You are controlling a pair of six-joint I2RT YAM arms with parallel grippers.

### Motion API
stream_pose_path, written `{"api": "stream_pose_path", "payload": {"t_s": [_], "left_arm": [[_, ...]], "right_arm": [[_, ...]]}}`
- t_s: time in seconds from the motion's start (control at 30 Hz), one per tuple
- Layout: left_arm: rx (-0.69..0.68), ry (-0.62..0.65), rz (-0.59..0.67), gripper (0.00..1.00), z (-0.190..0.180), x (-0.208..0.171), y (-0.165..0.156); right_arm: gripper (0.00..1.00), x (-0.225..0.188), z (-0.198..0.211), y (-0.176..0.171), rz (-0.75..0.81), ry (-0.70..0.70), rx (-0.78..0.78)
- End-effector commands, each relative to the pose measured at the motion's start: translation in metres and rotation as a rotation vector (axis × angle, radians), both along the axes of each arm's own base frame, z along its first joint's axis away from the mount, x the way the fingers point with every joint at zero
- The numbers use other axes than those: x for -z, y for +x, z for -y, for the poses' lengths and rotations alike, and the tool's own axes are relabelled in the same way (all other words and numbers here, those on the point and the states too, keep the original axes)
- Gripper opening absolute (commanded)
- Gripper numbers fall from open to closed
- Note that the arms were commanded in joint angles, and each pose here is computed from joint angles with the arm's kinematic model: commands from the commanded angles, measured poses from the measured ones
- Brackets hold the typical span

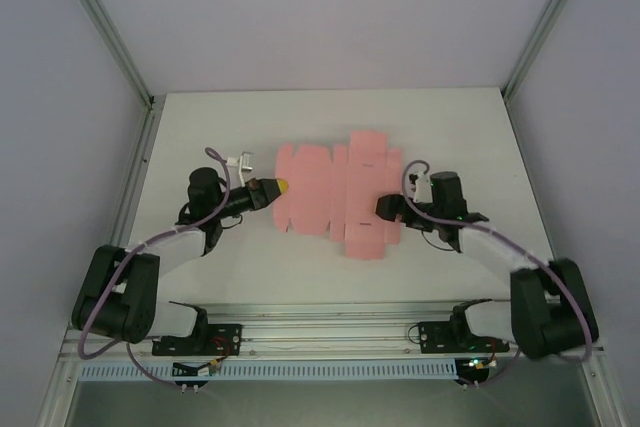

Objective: Assemble paper box

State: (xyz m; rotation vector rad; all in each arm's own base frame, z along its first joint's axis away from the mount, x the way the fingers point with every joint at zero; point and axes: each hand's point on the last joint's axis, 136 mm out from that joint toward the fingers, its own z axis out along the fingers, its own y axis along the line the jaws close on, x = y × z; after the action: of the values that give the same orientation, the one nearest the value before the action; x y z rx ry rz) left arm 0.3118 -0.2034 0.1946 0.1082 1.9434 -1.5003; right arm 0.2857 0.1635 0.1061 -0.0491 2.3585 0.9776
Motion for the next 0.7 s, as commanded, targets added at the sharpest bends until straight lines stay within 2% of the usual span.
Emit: {"api": "stream_pose_path", "payload": {"t_s": [0.0, 0.27, 0.37, 0.43, 0.53, 0.67], "left_arm": [[0.036, -0.04, 0.098, 0.0, 0.004, -0.031, -0.01], [-0.001, -0.011, 0.15, 0.0, -0.004, -0.044, -0.023], [-0.038, 0.008, 0.152, 0.0, -0.009, -0.045, -0.023], [-0.065, 0.032, 0.147, 0.0, -0.012, -0.043, -0.022], [-0.107, 0.033, 0.144, 0.0, -0.017, -0.042, -0.021], [-0.126, 0.033, 0.142, 0.0, -0.02, -0.038, -0.022]], "right_arm": [[0.83, -0.044, -0.008, -0.013, 0.174, 0.066, -0.096], [0.77, -0.116, -0.004, -0.049, 0.385, 0.136, -0.143], [0.65, -0.131, -0.01, -0.058, 0.417, 0.185, -0.195], [0.5, -0.14, -0.013, -0.059, 0.418, 0.203, -0.213], [0.33, -0.149, -0.015, -0.058, 0.437, 0.205, -0.233], [0.16, -0.155, -0.016, -0.056, 0.451, 0.188, -0.254]]}}
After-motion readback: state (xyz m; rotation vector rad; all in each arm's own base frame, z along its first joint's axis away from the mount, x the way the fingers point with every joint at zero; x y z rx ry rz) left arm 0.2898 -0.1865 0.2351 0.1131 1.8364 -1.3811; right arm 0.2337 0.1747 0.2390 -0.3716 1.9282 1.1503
